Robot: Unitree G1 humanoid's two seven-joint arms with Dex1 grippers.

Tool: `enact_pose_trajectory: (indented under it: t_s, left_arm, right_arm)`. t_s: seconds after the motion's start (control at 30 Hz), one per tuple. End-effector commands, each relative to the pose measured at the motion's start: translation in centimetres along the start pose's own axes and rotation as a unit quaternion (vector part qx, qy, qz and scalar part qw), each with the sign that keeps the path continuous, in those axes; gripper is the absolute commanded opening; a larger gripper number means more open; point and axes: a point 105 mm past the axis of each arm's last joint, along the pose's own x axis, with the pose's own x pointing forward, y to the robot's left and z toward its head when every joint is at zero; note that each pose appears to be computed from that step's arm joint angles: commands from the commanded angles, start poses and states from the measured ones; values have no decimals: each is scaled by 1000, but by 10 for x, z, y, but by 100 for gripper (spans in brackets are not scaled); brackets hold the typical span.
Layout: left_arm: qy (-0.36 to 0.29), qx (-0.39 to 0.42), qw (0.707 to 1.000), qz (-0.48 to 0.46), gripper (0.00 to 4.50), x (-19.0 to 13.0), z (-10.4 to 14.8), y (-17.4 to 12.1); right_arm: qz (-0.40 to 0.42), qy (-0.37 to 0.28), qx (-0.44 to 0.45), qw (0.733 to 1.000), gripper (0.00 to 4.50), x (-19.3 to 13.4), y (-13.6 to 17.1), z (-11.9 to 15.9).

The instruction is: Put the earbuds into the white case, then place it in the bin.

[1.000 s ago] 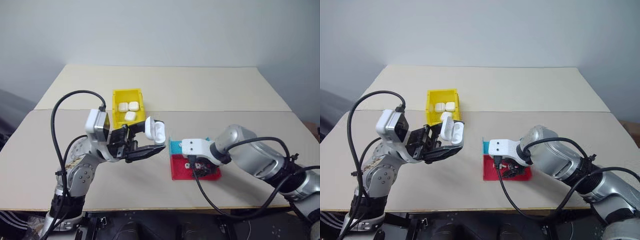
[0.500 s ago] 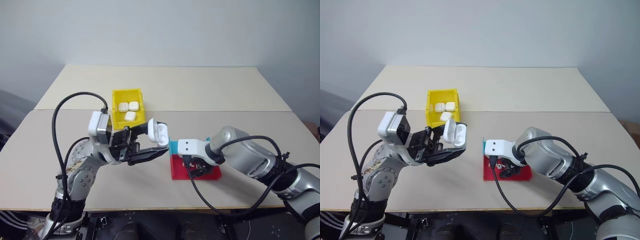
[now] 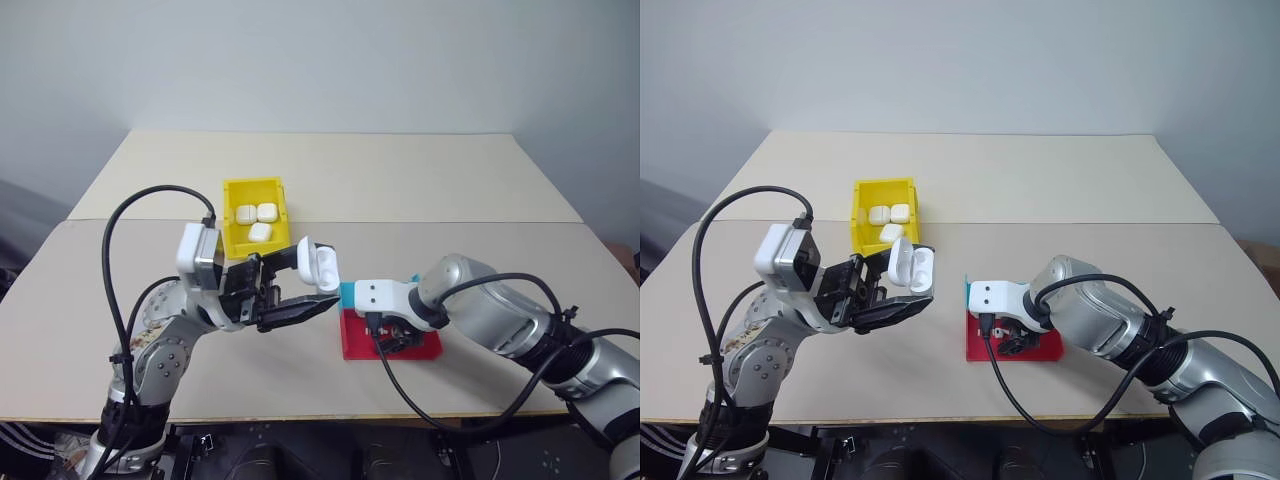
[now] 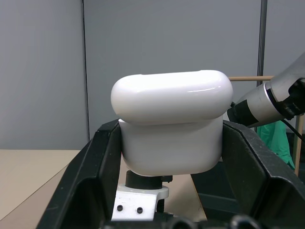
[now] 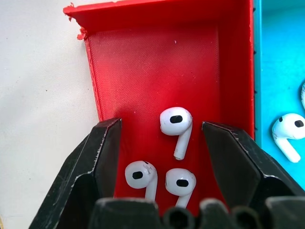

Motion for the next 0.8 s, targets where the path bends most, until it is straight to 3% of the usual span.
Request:
enact_pose_trajectory:
  t_s: [0.03,0.2,0.4,0.5,0.63,0.67,0.8]
  left_arm:
    - [-5,17,1000,-12,282,3,8,-6]
    - [-4,17,1000,-12,282,3,8,-5]
    - [0,19,1000,-8,282,1,8,-5]
    - [2,19,1000,-6,282,-1,9,-3]
    - [1,19,1000,-5,282,0,11,0]
    - [-5,16,1000,-7,282,1,13,2]
    - [-21,3,1000,-20,282,5,19,6]
  right_arm:
    - [-1,-5,-20,1000,239,-1,1,2]
    - [1,-3,-24,1000,72,1,2,1]
    - [-5,-9,-12,1000,62,-3,0,0]
    - [-16,-43,29,999,62,-17,-9,5]
    - [-47,-176,89,979,62,-55,-25,25]
    - [-68,-242,108,962,62,-72,-32,31]
    - [-107,-407,165,892,62,-119,-42,38]
